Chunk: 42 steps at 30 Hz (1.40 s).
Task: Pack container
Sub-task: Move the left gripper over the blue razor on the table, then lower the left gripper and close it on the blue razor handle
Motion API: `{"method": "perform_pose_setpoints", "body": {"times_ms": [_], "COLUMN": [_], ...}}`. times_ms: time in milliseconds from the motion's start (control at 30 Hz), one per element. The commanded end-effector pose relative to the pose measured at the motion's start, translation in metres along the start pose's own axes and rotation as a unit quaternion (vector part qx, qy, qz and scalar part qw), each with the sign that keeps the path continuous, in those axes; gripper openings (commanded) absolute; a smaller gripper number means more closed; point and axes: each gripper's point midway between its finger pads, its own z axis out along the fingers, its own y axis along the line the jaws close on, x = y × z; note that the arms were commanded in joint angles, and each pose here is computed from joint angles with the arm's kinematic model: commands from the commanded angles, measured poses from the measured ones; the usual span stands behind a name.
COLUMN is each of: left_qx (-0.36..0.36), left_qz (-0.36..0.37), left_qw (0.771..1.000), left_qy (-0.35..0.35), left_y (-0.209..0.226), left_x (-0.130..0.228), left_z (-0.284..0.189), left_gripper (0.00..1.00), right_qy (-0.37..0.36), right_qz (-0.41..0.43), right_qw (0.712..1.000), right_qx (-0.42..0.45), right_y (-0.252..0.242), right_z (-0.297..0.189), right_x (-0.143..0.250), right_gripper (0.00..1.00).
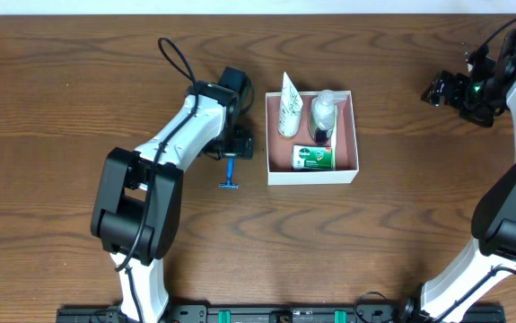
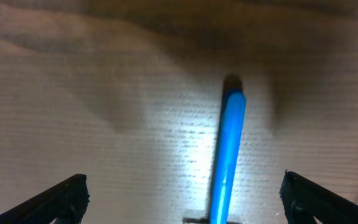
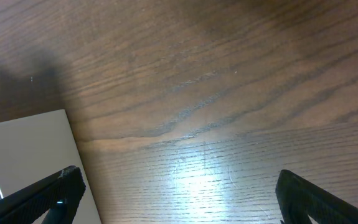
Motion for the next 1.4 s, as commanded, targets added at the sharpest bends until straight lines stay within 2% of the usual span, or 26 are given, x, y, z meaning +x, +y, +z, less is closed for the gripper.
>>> {"method": "perform_pose_setpoints", "body": {"times_ms": [0, 1267, 1367], "left_qx": [0.026, 0.028, 0.027], "left_qz": [-0.005, 0.013, 0.013], "left_qw": [1.000, 1.000, 1.000], "left_qy": [0.003, 0.003, 0.006], "left_y": [0.003, -0.005, -0.005], "left_x": [-0.005, 0.002, 0.004], "left_z": [0.000, 0.018, 0.020], "left_gripper": [0.98, 0.94, 0.89], "right_qy": [-0.011, -0.011, -0.011], "right_qz": [-0.005, -0.005, -0.005], "right_qw": [1.000, 1.000, 1.000], "right_qx": [0.000, 0.000, 0.000], "right_y": [0.000, 0.000, 0.000], "right_z": [-0.005, -0.005, -0.005], "right_x": [-0.007, -0.007, -0.007], "right_gripper": [0.99, 0.99, 0.99]}}
